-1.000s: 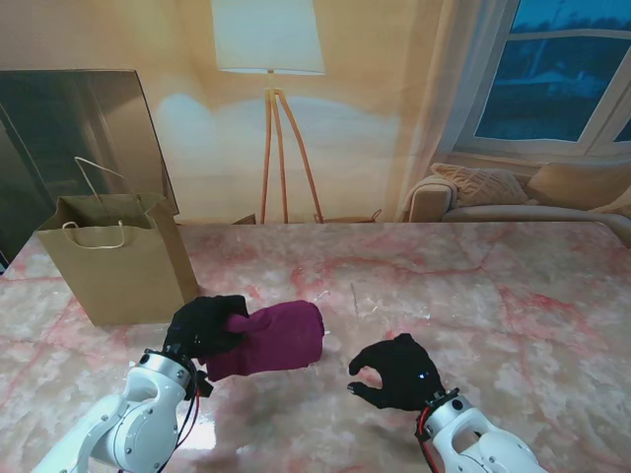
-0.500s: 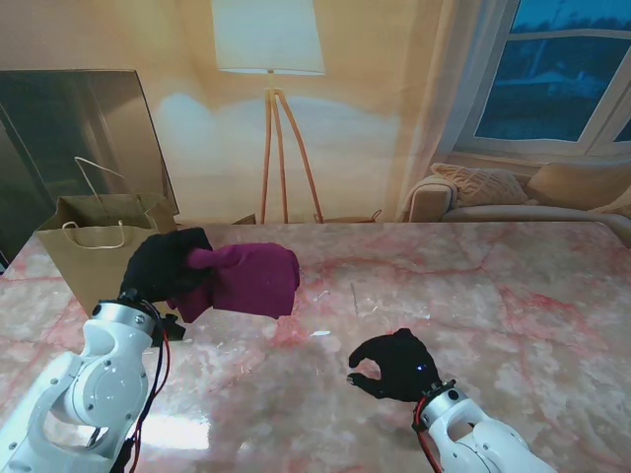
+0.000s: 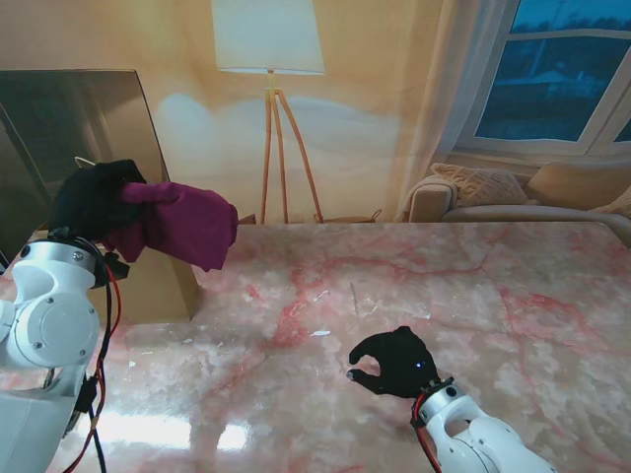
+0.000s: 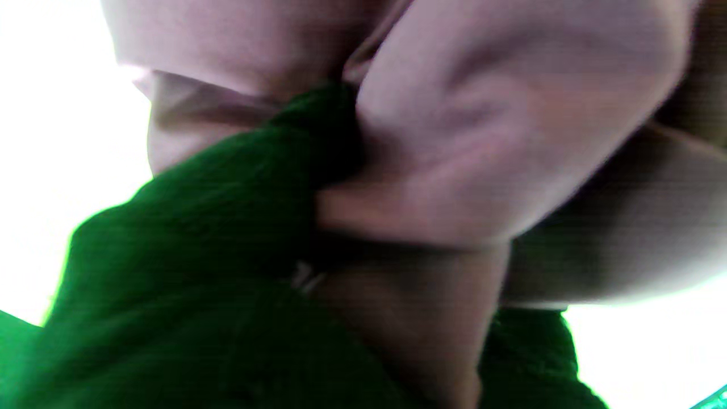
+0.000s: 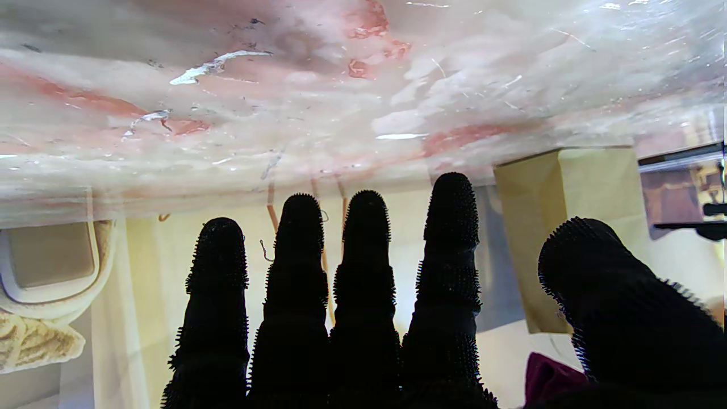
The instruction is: Fold the socks and the shorts into the kraft paper bag
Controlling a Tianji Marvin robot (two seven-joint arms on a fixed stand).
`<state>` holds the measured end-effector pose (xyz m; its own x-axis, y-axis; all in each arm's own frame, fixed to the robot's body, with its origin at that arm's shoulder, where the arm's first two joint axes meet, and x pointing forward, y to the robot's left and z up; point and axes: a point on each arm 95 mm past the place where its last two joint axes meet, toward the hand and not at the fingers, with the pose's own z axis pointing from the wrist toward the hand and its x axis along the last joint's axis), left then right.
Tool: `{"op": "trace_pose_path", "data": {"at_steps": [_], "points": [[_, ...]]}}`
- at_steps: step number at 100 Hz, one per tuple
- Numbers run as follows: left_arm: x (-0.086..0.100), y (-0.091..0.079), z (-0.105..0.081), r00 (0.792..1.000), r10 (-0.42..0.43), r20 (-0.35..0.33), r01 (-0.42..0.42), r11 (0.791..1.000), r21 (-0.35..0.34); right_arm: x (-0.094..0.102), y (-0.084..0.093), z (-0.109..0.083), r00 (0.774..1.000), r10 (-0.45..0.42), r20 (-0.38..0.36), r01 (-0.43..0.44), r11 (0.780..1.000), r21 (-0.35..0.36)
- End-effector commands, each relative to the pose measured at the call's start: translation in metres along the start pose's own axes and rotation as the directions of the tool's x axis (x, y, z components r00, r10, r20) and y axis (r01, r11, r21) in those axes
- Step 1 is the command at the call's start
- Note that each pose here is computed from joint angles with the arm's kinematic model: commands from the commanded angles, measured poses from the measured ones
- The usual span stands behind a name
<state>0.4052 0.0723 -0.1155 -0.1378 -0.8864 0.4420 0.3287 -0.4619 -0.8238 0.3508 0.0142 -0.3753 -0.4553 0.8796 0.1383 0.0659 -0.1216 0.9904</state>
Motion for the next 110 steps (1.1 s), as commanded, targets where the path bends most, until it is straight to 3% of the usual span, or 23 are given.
{"op": "trace_pose_path", "data": {"at_steps": [1,43,75,110], "points": [[0.001,-0.019,0.008,1.000,0.013,0.001,-0.013,0.999,0.049,0.002,-0.004,-0.001,1.000,0.008,0.008,-0.008,1.000,-0.001],[-0.017,-0.063,0.033,0.996,0.033,0.088,-0.050,0.978,0.202,-0.005,-0.007,0.002,1.000,0.011,0.026,-0.011,1.000,0.009],[-0.037,-0.079,0.049,0.987,0.052,0.154,-0.090,0.963,0.256,-0.008,-0.011,0.004,0.999,0.017,0.034,-0.018,0.999,0.030],[-0.063,-0.076,0.059,0.973,0.099,0.208,-0.150,0.957,0.248,-0.007,-0.012,0.009,0.999,0.026,0.029,-0.027,0.999,0.042]]}}
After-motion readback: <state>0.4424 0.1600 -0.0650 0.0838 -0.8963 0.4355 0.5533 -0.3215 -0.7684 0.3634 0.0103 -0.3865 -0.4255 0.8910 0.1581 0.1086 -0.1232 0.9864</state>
